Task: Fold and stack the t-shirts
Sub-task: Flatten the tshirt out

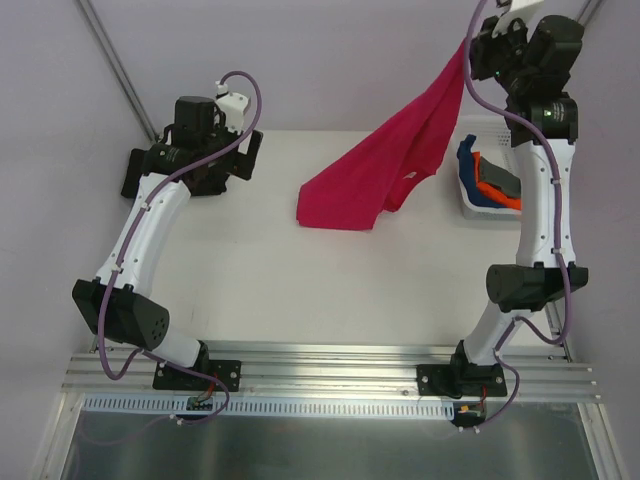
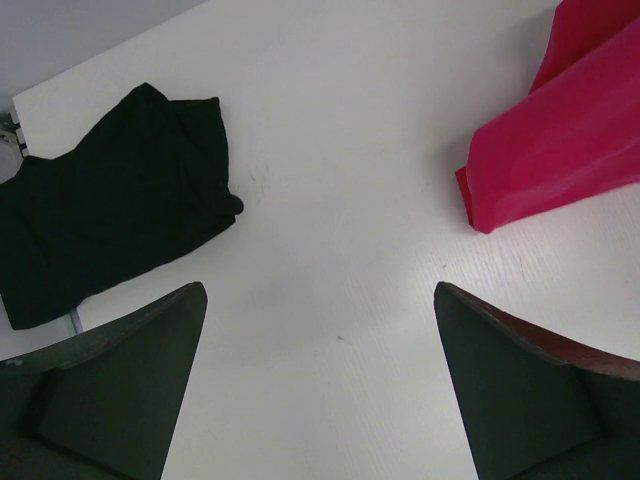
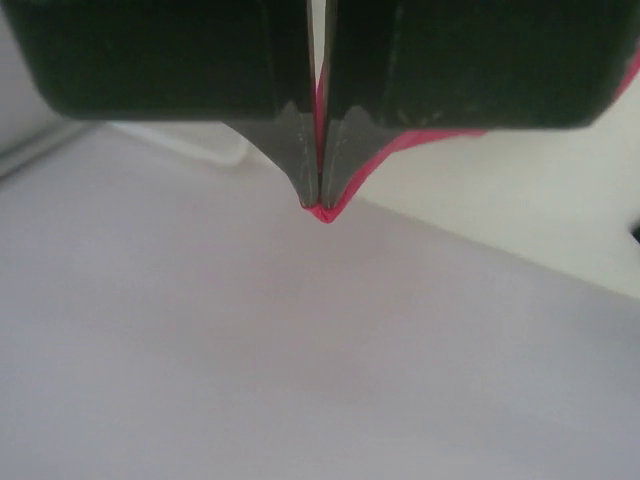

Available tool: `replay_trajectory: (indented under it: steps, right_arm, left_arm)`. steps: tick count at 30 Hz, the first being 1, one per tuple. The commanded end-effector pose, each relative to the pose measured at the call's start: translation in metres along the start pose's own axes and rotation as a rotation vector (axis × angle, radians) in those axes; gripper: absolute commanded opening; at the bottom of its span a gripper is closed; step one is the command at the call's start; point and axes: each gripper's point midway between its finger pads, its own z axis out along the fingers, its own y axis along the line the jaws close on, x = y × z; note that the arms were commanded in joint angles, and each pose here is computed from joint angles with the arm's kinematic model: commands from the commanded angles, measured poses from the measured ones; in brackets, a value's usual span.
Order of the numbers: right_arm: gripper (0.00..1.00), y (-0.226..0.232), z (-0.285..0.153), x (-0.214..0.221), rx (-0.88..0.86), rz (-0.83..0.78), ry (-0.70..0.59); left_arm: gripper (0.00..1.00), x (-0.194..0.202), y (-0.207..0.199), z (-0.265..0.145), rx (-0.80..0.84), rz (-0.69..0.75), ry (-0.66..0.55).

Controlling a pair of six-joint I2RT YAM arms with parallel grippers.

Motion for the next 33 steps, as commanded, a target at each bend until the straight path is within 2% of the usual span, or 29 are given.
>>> replay_trajectory:
  steps: [1, 3, 6, 12, 13, 14, 15, 16, 19, 21, 24, 25, 26, 27, 29, 30, 31, 32, 33]
  right_arm:
    - [0.00, -0.008, -0.002, 0.082, -0.003, -0.168, 0.266]
    - [0.01, 0.008, -0.012, 0.080, -0.048, -0.176, 0.268]
    - [0.01, 0.056, -0.020, 0.076, -0.184, -0.196, 0.271]
    - [0.00, 0.198, -0.032, 0.114, -0.569, -0.084, 0.386]
    - [0.01, 0.240, -0.037, 0.113, -0.701, -0.060, 0.381]
    - [0.00, 0.262, -0.043, 0.109, -0.765, -0.019, 0.384]
    - [0.01, 0.297, -0.057, 0.096, -0.886, 0.015, 0.360]
    - [0.00, 0.311, -0.058, 0.086, -0.925, 0.048, 0.338]
    - [0.01, 0.332, -0.061, -0.003, -0.970, 0.234, 0.128]
    - [0.01, 0.318, -0.068, -0.071, -0.935, 0.299, -0.073]
    - [0.00, 0.282, -0.073, -0.121, -0.836, 0.289, -0.246]
    - [0.00, 0.261, -0.064, -0.123, -0.769, 0.267, -0.269]
    - [0.00, 0.251, -0.056, -0.114, -0.728, 0.239, -0.260]
    - [0.00, 0.219, -0.035, -0.098, -0.622, 0.217, -0.238]
    - [0.00, 0.179, -0.009, -0.070, -0.516, 0.211, -0.186]
    - [0.00, 0.154, 0.016, -0.034, -0.429, 0.224, -0.102]
    - [0.00, 0.105, 0.030, -0.010, -0.315, 0.222, -0.060]
    - [0.00, 0.078, 0.041, 0.013, -0.253, 0.209, -0.018]
    - [0.00, 0.026, 0.052, 0.056, -0.104, 0.195, 0.074]
  left_arm:
    - [0.99, -0.030, 0.005, -0.009, -0.016, -0.007, -0.085]
    - [0.99, -0.034, 0.013, -0.010, -0.056, -0.012, -0.096]
    - [0.99, -0.035, 0.040, -0.014, -0.192, -0.065, -0.105]
    - [0.99, -0.039, 0.097, -0.051, -0.451, -0.118, -0.159]
    - [0.99, -0.040, 0.101, -0.056, -0.473, -0.115, -0.171]
    - [0.99, -0.036, 0.105, -0.057, -0.500, -0.107, -0.160]
    - [0.99, -0.037, 0.106, -0.065, -0.514, -0.088, -0.170]
    - [0.99, -0.036, 0.106, -0.069, -0.531, -0.083, -0.169]
    - [0.99, -0.029, 0.106, -0.080, -0.565, -0.071, -0.174]
    - [0.99, -0.025, 0.110, -0.086, -0.599, -0.079, -0.175]
    - [0.99, -0.024, 0.115, -0.083, -0.612, -0.086, -0.169]
    - [0.99, -0.024, 0.120, -0.083, -0.620, -0.102, -0.169]
    - [0.99, -0.027, 0.125, -0.081, -0.625, -0.121, -0.175]
    - [0.99, -0.029, 0.128, -0.080, -0.628, -0.131, -0.179]
    - [0.99, -0.035, 0.135, -0.079, -0.639, -0.136, -0.185]
    - [0.99, -0.037, 0.136, -0.080, -0.640, -0.133, -0.188]
    - [0.99, -0.039, 0.135, -0.079, -0.634, -0.129, -0.190]
    - [0.99, -0.042, 0.135, -0.078, -0.629, -0.132, -0.198]
    - [0.99, -0.043, 0.134, -0.077, -0.622, -0.131, -0.200]
